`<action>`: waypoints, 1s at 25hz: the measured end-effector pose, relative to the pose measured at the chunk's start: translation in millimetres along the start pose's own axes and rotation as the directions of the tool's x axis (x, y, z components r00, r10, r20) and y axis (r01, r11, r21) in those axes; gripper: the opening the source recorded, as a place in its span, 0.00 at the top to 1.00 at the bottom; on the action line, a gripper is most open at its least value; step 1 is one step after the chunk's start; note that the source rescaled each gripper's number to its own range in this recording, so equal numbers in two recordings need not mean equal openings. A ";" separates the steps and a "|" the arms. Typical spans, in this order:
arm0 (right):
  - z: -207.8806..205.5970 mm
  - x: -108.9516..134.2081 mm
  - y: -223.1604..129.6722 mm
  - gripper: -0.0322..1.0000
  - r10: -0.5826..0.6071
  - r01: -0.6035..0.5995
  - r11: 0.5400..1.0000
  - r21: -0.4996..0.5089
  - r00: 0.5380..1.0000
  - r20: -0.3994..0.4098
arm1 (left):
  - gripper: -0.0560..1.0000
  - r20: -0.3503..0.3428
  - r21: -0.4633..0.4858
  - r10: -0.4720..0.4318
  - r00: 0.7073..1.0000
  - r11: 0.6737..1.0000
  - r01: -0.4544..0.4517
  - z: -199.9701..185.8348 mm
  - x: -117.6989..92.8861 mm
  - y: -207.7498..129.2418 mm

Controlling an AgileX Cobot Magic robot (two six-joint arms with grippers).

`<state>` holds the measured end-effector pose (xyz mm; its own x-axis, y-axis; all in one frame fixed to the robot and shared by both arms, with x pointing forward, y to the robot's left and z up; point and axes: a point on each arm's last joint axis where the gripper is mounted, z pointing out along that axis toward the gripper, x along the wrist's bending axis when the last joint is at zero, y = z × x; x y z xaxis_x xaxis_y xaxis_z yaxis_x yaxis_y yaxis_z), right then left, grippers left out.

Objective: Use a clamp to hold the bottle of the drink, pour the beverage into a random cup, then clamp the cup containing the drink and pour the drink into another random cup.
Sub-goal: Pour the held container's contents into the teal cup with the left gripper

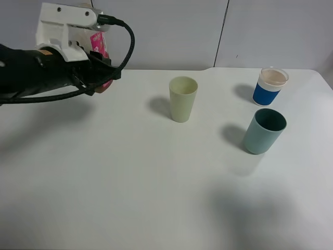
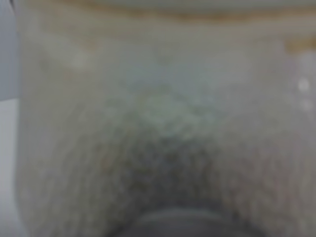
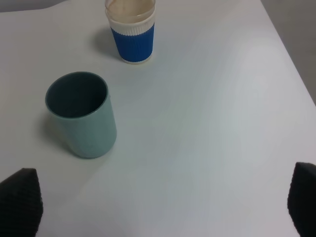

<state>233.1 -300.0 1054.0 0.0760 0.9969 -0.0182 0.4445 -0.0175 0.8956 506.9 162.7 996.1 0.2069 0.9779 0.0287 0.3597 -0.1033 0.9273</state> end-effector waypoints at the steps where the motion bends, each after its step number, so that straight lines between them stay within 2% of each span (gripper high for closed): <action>1: 0.0 0.0 0.0 0.00 0.000 0.000 1.000 0.000 1.000 0.000 | 0.89 -0.017 0.015 0.002 1.000 1.000 -0.002 4.7 -0.4 -0.1; 8: 0.0 0.0 0.0 0.00 0.000 0.000 1.000 0.000 1.000 0.000 | 0.89 -0.146 0.143 0.144 0.979 0.982 -0.123 36.0 -3.6 -3.5; 12: 0.0 0.0 0.0 0.00 0.000 0.000 1.000 0.000 1.000 0.000 | 0.89 -0.185 0.217 0.293 0.938 0.943 -0.252 51.3 -13.9 -3.5; 15: 0.0 0.0 0.0 0.00 0.000 0.000 1.000 0.000 1.000 0.000 | 0.89 -0.173 0.246 0.375 0.911 0.912 -0.329 60.9 -19.0 -4.7; 20: 0.0 0.0 0.0 0.00 0.000 0.000 1.000 0.000 1.000 0.000 | 0.89 -0.163 0.245 0.421 0.892 0.893 -0.377 65.1 -25.5 -8.9; 25: 0.0 0.0 0.0 0.00 0.000 0.000 1.000 0.000 1.000 0.000 | 0.89 -0.123 0.191 0.477 0.870 0.872 -0.451 53.9 -55.7 -9.1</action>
<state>233.1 -300.0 1054.0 0.0760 0.9969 -0.0182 0.4445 -0.0175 0.8956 541.1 99.4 966.0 0.2394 0.8242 0.5132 0.3946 -0.5655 0.7242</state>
